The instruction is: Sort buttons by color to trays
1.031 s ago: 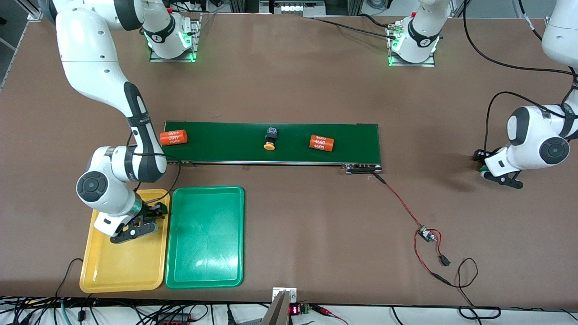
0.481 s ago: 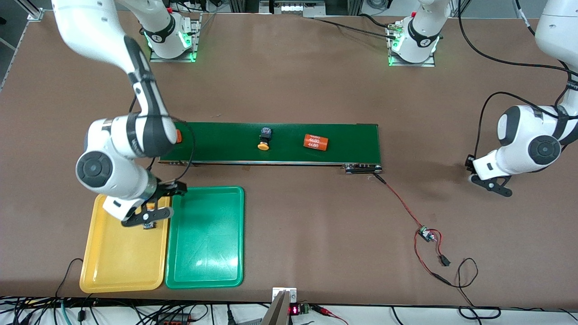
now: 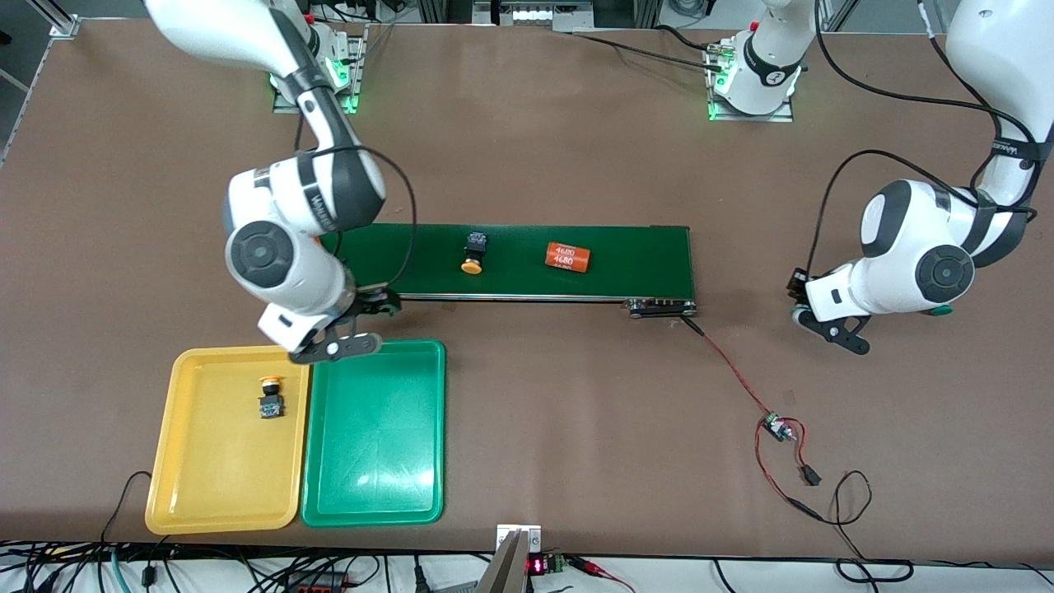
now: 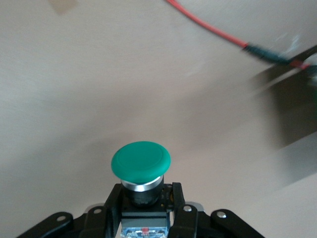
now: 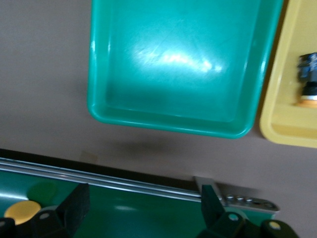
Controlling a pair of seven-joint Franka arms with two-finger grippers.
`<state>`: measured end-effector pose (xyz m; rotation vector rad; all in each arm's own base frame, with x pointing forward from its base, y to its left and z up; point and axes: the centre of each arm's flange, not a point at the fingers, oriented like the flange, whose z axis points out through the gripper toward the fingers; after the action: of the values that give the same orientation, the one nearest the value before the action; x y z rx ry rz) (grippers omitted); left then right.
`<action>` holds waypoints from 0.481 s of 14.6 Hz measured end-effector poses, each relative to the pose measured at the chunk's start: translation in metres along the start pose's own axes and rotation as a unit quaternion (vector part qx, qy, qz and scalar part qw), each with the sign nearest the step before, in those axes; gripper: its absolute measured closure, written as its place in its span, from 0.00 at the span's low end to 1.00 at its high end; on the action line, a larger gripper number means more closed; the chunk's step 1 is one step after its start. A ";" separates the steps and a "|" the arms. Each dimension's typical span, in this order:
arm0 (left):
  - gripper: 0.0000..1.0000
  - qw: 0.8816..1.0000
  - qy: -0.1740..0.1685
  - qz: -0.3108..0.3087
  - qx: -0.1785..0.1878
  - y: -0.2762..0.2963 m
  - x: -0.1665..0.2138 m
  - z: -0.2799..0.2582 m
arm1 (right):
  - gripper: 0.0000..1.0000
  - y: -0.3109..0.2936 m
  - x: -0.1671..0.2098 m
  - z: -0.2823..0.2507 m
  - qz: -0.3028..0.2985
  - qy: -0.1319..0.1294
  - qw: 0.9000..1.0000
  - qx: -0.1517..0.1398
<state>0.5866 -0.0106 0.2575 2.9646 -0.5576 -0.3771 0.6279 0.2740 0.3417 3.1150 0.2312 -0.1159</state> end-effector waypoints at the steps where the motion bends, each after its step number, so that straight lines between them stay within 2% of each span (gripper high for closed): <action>1: 0.57 0.999 -0.005 -0.032 -0.008 0.012 0.003 0.001 | 0.00 -0.014 -0.006 0.004 0.011 0.001 1.000 -0.001; 3: 0.57 0.996 -0.012 -0.088 -0.019 0.054 0.013 0.001 | 0.00 -0.046 -0.018 0.011 0.035 -0.002 0.999 -0.003; 7: 0.57 0.987 -0.021 -0.156 -0.036 0.190 0.032 -0.001 | 0.00 -0.108 -0.051 0.029 0.086 -0.015 0.996 -0.015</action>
<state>0.5501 -0.1989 0.2792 2.9786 -0.0777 -0.4744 0.5593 0.3723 0.3159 3.0832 -0.0360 -0.1550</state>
